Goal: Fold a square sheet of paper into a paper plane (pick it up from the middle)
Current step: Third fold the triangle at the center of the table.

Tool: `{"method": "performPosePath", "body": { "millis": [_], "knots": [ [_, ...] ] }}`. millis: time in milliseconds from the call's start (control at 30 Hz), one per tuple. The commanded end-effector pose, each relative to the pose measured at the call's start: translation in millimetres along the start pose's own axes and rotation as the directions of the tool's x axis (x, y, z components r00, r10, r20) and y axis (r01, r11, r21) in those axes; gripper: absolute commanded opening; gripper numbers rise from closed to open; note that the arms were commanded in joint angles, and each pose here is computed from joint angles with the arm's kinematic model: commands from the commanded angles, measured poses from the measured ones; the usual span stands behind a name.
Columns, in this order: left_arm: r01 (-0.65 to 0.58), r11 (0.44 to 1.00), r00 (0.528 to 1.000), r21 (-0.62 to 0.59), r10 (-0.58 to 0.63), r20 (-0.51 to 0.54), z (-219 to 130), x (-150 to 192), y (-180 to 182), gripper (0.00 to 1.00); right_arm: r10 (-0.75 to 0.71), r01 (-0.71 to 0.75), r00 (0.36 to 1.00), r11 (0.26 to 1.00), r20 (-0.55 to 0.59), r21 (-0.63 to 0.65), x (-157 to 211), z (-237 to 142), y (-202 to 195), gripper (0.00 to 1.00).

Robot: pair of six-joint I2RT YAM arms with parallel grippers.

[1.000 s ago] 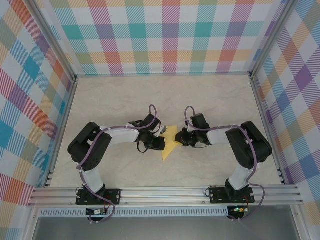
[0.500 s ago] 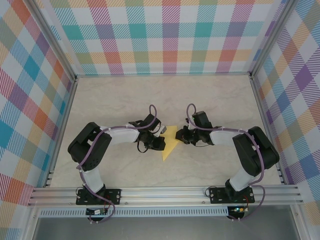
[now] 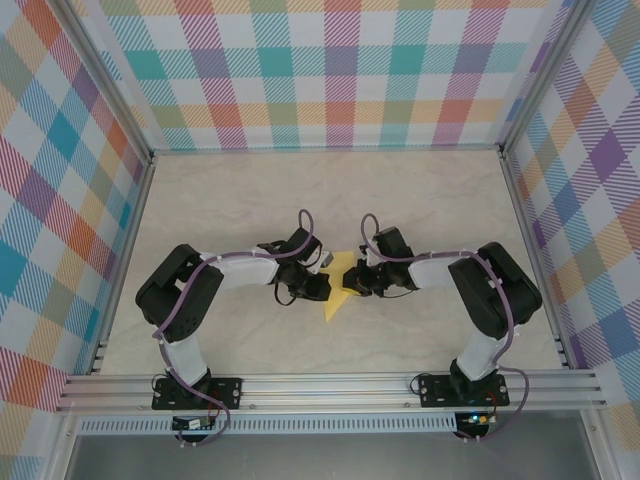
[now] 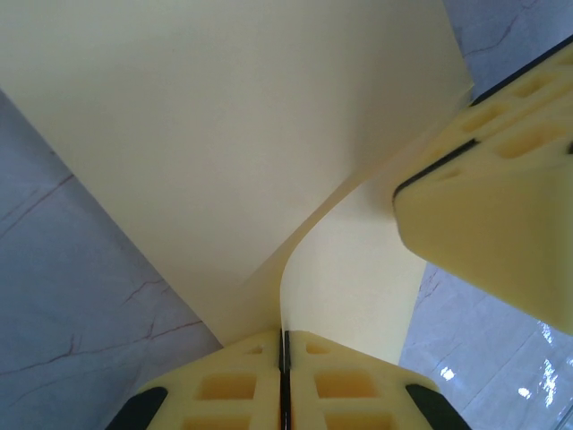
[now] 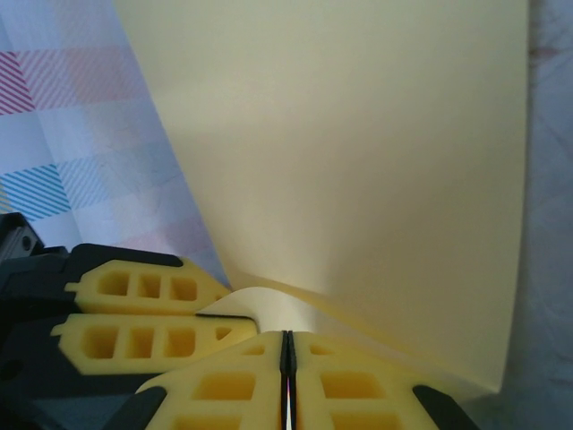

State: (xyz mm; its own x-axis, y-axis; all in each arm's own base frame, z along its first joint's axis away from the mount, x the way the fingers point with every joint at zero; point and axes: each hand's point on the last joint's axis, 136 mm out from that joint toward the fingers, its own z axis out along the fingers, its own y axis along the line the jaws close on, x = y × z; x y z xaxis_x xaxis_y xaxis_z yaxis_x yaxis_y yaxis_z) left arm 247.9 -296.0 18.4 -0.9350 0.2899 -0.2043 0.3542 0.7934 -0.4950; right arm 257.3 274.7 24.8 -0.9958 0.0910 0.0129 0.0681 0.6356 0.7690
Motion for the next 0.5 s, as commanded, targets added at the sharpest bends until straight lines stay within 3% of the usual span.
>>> {"method": "performPosePath", "body": {
  "millis": [0,133,333,467],
  "knots": [
    [0.021,0.999,0.998,-0.05,-0.024,-0.056,6.1,12.6,14.5,0.09,-0.03,0.03,1.0,0.999,0.005,0.042,-4.3,2.6,-3.0,0.1],
    [0.028,0.998,0.999,-0.051,-0.03,-0.033,-0.6,7.8,11.2,0.13,-0.01,0.01,1.0,0.988,0.0,0.155,2.7,3.9,-31.6,0.09],
    [0.093,0.987,0.99,-0.129,-0.077,0.122,-43.3,-17.4,6.9,0.38,0.001,-0.001,1.0,0.988,-0.003,0.156,3.6,6.4,-34.2,0.09],
    [0.182,0.97,0.962,-0.158,-0.142,0.233,-73.2,-25.0,8.3,0.44,0.003,-0.002,1.0,0.987,-0.001,0.164,2.9,6.2,-34.2,0.09]
  ]
}}
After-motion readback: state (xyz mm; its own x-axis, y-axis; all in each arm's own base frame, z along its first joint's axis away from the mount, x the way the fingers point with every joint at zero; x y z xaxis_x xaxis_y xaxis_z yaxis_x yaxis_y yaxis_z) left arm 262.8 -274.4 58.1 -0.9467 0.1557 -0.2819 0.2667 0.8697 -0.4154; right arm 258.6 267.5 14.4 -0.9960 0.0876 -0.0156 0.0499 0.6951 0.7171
